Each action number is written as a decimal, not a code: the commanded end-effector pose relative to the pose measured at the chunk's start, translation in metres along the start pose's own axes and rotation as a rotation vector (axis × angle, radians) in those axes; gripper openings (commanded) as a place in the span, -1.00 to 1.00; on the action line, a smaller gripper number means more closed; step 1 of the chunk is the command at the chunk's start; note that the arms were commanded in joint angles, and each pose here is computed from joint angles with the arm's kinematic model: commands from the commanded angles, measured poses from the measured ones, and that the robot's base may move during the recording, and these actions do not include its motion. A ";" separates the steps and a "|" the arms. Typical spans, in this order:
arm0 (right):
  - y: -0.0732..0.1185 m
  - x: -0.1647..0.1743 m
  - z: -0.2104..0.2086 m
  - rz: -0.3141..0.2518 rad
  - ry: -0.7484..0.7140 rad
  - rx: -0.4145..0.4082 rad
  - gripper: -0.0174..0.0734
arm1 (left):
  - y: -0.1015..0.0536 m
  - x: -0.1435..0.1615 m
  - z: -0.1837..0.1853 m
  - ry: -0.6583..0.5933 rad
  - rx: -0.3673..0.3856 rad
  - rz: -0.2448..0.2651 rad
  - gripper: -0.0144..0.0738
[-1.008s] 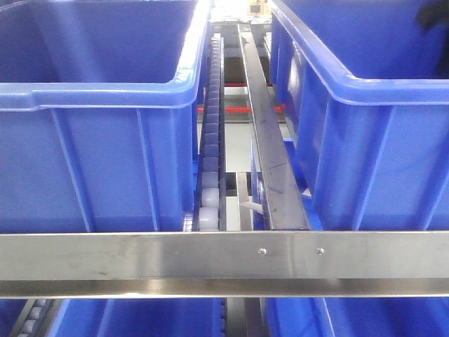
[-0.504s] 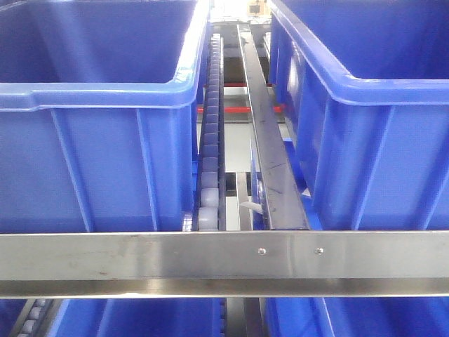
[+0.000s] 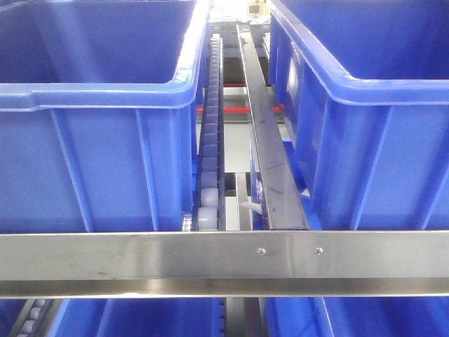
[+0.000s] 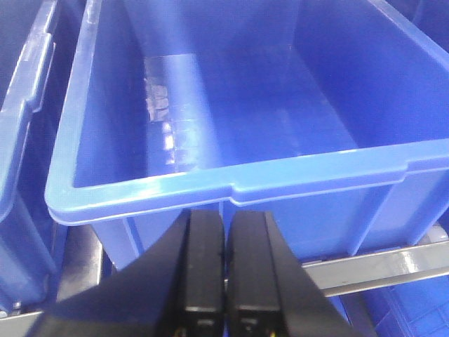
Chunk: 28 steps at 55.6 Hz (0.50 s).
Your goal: Pick and sort blue part to right shelf
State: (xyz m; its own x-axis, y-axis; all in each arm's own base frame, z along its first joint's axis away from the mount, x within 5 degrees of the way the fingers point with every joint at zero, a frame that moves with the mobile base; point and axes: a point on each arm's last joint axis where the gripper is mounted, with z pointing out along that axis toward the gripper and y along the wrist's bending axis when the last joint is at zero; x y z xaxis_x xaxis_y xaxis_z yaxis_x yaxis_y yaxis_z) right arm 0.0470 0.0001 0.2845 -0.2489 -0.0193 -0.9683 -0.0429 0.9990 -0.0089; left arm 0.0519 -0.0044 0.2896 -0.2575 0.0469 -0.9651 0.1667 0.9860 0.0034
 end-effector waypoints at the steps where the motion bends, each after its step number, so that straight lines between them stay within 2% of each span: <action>1: 0.000 -0.016 -0.018 0.007 -0.191 -0.010 -0.53 | -0.001 -0.015 -0.003 -0.102 0.018 -0.003 -0.39; 10: 0.000 -0.017 -0.033 0.010 -0.300 -0.012 -0.53 | -0.001 -0.015 -0.003 -0.102 0.018 -0.003 -0.39; 28: 0.000 -0.017 -0.033 0.010 -0.310 -0.012 -0.53 | -0.001 -0.015 -0.003 -0.102 0.018 -0.003 -0.39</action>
State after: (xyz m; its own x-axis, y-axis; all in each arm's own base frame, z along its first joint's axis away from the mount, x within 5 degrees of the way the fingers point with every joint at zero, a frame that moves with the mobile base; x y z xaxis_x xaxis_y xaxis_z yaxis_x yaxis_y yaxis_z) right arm 0.0203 -0.0013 0.2929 -0.0509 0.0075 -0.9987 -0.0509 0.9987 0.0101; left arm 0.0519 -0.0045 0.2898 -0.2558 0.0466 -0.9656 0.1670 0.9859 0.0033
